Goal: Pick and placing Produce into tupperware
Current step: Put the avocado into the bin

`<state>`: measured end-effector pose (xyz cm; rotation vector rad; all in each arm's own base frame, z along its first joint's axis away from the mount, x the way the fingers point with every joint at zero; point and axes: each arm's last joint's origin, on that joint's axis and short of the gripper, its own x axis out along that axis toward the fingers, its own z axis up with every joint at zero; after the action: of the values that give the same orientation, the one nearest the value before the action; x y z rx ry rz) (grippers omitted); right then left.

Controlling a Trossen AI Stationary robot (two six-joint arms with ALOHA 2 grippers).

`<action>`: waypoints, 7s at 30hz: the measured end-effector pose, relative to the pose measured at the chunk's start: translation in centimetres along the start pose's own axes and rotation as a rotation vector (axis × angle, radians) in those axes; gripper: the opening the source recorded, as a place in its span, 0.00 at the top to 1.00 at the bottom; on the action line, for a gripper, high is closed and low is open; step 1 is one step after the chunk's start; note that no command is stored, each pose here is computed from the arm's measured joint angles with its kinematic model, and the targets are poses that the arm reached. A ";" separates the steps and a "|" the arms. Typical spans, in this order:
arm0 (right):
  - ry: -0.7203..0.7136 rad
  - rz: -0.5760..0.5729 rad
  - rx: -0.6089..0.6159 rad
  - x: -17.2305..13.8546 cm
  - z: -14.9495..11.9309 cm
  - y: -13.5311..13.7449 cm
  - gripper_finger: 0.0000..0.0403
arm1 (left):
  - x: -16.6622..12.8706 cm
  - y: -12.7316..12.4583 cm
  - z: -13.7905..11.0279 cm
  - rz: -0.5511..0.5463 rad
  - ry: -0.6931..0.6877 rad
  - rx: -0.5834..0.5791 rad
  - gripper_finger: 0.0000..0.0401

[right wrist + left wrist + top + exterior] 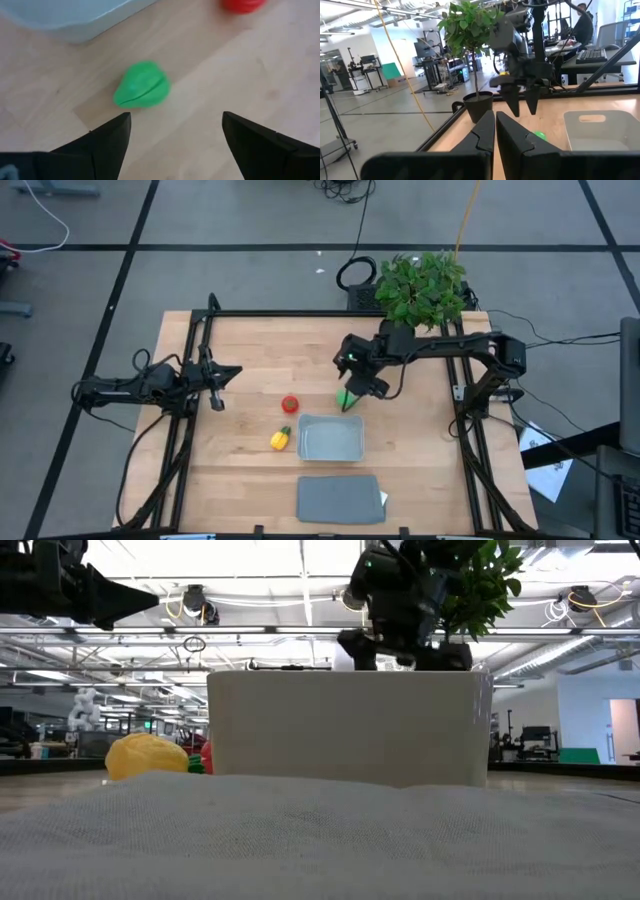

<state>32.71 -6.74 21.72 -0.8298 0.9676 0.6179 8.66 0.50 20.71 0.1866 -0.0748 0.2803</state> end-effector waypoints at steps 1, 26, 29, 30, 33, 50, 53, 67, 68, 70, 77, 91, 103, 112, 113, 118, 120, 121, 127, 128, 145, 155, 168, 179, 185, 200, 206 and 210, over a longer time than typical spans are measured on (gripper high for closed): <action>0.000 0.002 -0.021 0.4 -0.1 0.3 0.24 | 0.0 0.0 0.0 0.002 0.003 0.001 0.95; -0.106 -0.029 0.054 2.0 -0.2 0.7 0.16 | 0.0 0.0 -0.1 0.005 0.007 0.028 0.95; -0.110 -0.026 0.071 2.2 -0.3 0.7 0.16 | 0.0 0.0 -0.1 0.005 0.007 0.028 0.95; -0.118 -0.024 0.072 2.2 -0.2 0.7 0.16 | 0.0 0.0 -0.1 0.005 0.007 0.028 0.95; -0.131 -0.023 0.083 2.3 -0.2 0.7 0.16 | 0.0 0.0 -0.1 0.005 0.008 0.027 0.95; -0.207 -0.062 0.201 4.3 -1.1 2.1 0.16 | 0.0 0.0 -0.1 0.005 0.007 0.027 0.95; -0.211 -0.050 0.213 4.4 -1.2 2.3 0.16 | 0.0 0.0 -0.1 0.005 0.007 0.023 0.95; -0.183 0.008 0.285 6.5 -1.8 2.8 0.16 | 0.0 0.0 0.0 0.005 0.007 0.022 0.95; -0.177 0.016 0.289 6.9 -1.9 2.8 0.16 | 0.0 0.0 0.0 0.005 0.007 0.022 0.95; -0.172 0.025 0.291 7.3 -2.0 2.9 0.16 | 0.0 0.0 0.0 0.005 0.007 0.022 0.95; -0.163 0.039 0.297 7.7 -2.1 3.0 0.16 | 0.0 0.0 0.0 0.005 0.007 0.026 0.95; -0.164 0.047 0.337 7.8 -1.8 3.2 0.38 | 0.0 0.0 -0.1 0.005 0.007 0.024 0.95; -0.159 0.043 0.354 7.8 -1.8 3.1 0.43 | 0.0 0.0 -0.1 0.003 0.013 0.025 0.95; -0.142 -0.023 0.374 6.4 -1.5 2.7 0.47 | 0.0 0.0 -0.1 0.003 0.013 0.025 0.95; -0.148 -0.032 0.376 6.1 -1.4 2.7 0.46 | 0.0 0.0 -0.1 0.003 0.014 0.025 0.95; -0.181 -0.072 0.418 4.4 -1.0 2.4 0.45 | 0.0 0.0 -0.1 0.003 0.014 0.025 0.95; -0.197 -0.091 0.436 3.5 -0.7 2.3 0.45 | 0.0 0.0 -0.1 0.003 0.014 0.025 0.95; -0.208 -0.103 0.442 3.0 -0.6 2.2 0.45 | 0.0 0.0 -0.1 0.003 0.013 0.025 0.95; -0.254 -0.153 0.473 0.1 0.1 1.8 0.45 | 0.0 0.0 -0.1 0.003 0.013 0.025 0.95; -0.250 -0.146 0.482 -0.3 0.3 1.6 0.45 | 0.0 0.0 -0.1 0.003 0.013 0.027 0.95; -0.122 0.042 0.565 -2.6 3.9 -2.8 0.45 | 0.0 0.0 -0.1 0.004 0.010 0.031 0.95; -0.101 0.106 0.502 -0.4 5.5 -2.3 0.45 | 0.0 0.0 -0.1 0.004 0.013 0.039 0.95; -0.123 0.148 0.407 2.1 8.1 -1.1 0.45 | 0.0 0.0 -0.1 0.003 0.015 0.038 0.95; -0.127 0.180 0.358 2.9 9.5 0.5 0.45 | 0.0 0.0 -0.3 0.000 0.030 0.041 0.95; -0.127 0.181 0.259 3.8 9.6 1.5 0.45 | 0.0 0.0 -0.3 0.000 0.030 0.041 0.95; -0.136 0.189 0.127 4.1 9.8 2.1 0.45 | 0.0 -0.1 -0.4 -0.003 0.041 0.048 0.95; -0.149 0.170 0.180 4.2 9.8 1.9 0.45 | 0.0 -0.1 -0.4 -0.004 0.044 0.048 0.95; -0.140 0.178 0.263 4.2 9.8 1.9 0.45 | 0.0 -0.1 -0.6 -0.006 0.057 0.052 0.95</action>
<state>37.58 2.80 20.46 -0.4646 0.9759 0.6753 8.70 0.51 20.15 0.2303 -0.0101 0.2815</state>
